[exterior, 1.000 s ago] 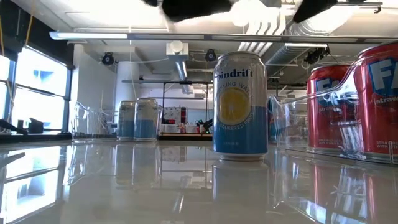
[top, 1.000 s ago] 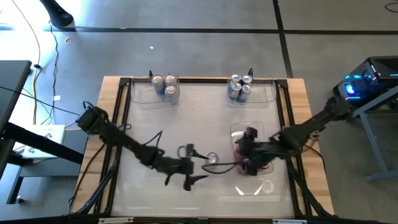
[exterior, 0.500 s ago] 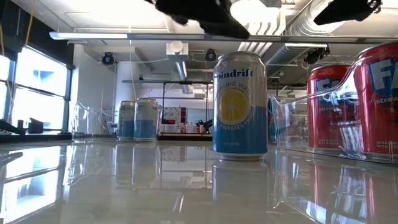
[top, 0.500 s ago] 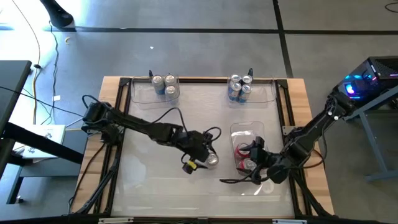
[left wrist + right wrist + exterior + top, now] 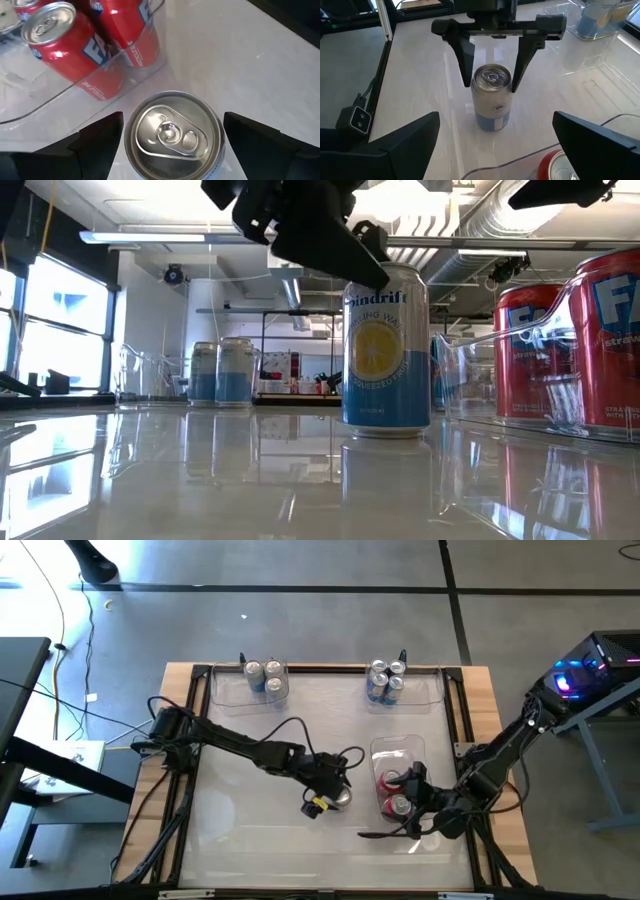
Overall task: Sort soda cans
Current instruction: Put the white soda can into the top left transparent bin
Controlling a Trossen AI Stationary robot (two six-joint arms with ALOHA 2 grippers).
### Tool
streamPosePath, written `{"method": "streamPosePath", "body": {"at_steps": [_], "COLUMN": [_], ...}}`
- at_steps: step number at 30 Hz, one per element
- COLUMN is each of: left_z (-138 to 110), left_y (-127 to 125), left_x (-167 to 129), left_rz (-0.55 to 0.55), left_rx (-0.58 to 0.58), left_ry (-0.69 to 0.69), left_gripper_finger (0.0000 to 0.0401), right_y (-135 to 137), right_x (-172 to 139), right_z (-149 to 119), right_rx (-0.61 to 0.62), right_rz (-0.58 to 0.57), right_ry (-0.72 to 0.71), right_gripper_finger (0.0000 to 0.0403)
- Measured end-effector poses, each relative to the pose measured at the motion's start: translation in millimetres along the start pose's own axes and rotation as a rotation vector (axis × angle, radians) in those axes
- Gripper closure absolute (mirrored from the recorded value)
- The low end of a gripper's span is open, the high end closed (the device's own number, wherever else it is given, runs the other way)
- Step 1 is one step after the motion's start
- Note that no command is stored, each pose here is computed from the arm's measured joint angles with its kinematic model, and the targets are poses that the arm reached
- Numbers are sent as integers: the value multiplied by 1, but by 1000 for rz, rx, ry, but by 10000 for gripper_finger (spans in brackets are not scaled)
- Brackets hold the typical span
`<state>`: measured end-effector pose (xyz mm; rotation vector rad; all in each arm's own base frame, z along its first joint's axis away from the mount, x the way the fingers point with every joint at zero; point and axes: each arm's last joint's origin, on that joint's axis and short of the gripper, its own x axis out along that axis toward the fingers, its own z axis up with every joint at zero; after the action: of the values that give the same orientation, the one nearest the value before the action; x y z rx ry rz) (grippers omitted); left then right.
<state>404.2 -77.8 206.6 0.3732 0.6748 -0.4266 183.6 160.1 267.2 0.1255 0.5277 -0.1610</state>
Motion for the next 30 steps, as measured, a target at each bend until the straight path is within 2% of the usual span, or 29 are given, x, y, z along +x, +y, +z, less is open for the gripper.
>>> {"method": "streamPosePath", "body": {"at_steps": [4, 12, 15, 21, 25, 27, 30], "left_z": [-1, -4, -2, 6, 16, 13, 7], "left_y": [-1, -1, -3, -11, -7, -3, 3], "left_x": [2, 10, 9, -12, -55, -80, -120], "left_rz": [-3, 7, 56, 272, 540, 702, 886], "left_rx": [-65, -220, -276, -413, -535, -605, -695], "left_ry": [8, 14, 18, 59, 66, 96, 127], "left_gripper_finger": [66, 100, 112, 123, 124, 124, 125], "right_y": [0, 0, 1, 2, 2, 2, 2], "right_x": [0, 0, -1, -2, -2, -2, -2], "right_z": [0, 0, -1, -2, -2, -2, -1], "right_rx": [-1, -1, -4, -9, -10, -17, -21], "right_rz": [0, 1, 5, 12, 12, 8, 2], "right_ry": [0, 0, 1, 2, 2, -1, -6], "right_gripper_finger": [18, 18, 18, 18, 18, 18, 18]}}
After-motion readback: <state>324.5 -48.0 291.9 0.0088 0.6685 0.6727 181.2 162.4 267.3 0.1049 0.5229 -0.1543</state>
